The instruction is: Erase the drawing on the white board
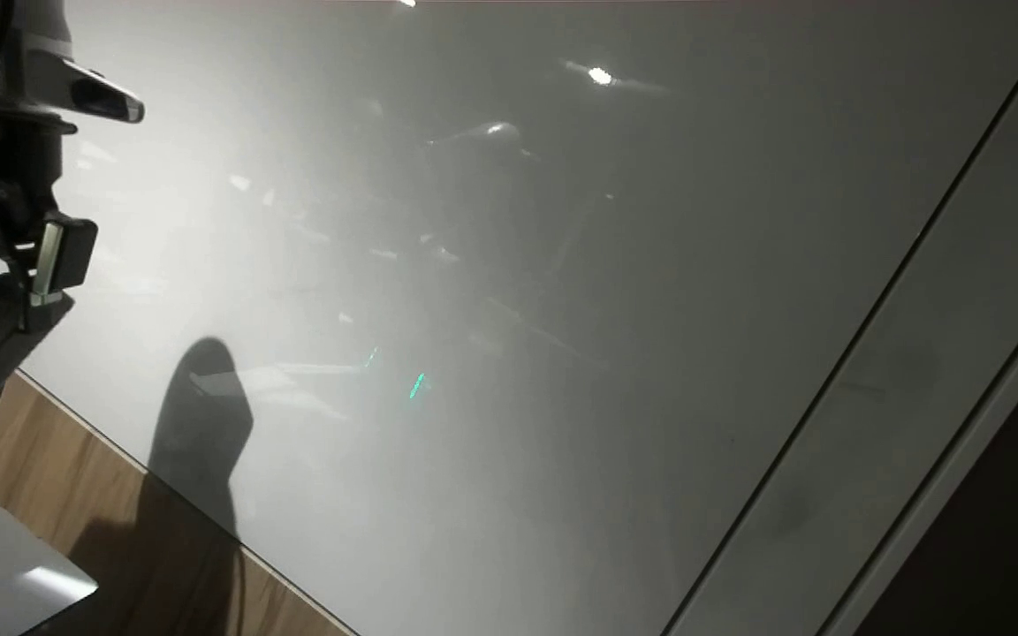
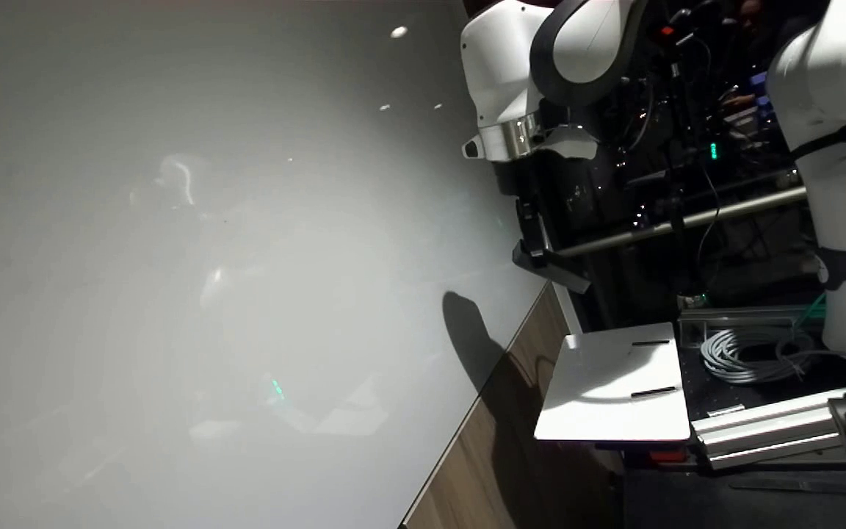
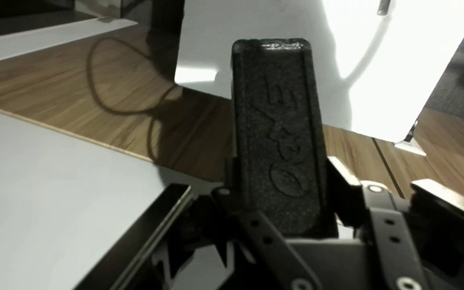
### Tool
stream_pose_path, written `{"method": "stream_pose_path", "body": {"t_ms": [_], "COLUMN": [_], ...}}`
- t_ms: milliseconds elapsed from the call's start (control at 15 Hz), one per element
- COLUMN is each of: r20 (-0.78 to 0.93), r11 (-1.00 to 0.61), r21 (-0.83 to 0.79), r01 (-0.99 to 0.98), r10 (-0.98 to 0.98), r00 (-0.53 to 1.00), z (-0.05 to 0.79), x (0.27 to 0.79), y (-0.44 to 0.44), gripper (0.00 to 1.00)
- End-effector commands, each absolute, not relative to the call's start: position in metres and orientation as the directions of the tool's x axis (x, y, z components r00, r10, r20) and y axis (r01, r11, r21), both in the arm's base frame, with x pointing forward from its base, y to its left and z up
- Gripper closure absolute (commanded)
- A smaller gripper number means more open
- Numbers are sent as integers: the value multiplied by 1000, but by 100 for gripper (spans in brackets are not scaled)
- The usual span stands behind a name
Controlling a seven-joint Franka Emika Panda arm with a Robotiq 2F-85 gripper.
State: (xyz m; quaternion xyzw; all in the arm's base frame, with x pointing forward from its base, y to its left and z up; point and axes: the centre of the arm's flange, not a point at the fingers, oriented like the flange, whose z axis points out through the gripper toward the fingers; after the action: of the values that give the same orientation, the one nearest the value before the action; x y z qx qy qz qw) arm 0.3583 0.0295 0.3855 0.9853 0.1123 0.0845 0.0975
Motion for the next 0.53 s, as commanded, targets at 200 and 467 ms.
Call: {"method": "stream_pose_path", "body": {"t_ms": [200, 467], "r20": [77, 116], "r11": [-985, -988], "r21": [61, 25], "r01": [160, 152], "r10": [164, 154], "r00": [983, 981], "z": [338, 305], "x": [366, 381], "y": [40, 43], "gripper": [70, 70]}}
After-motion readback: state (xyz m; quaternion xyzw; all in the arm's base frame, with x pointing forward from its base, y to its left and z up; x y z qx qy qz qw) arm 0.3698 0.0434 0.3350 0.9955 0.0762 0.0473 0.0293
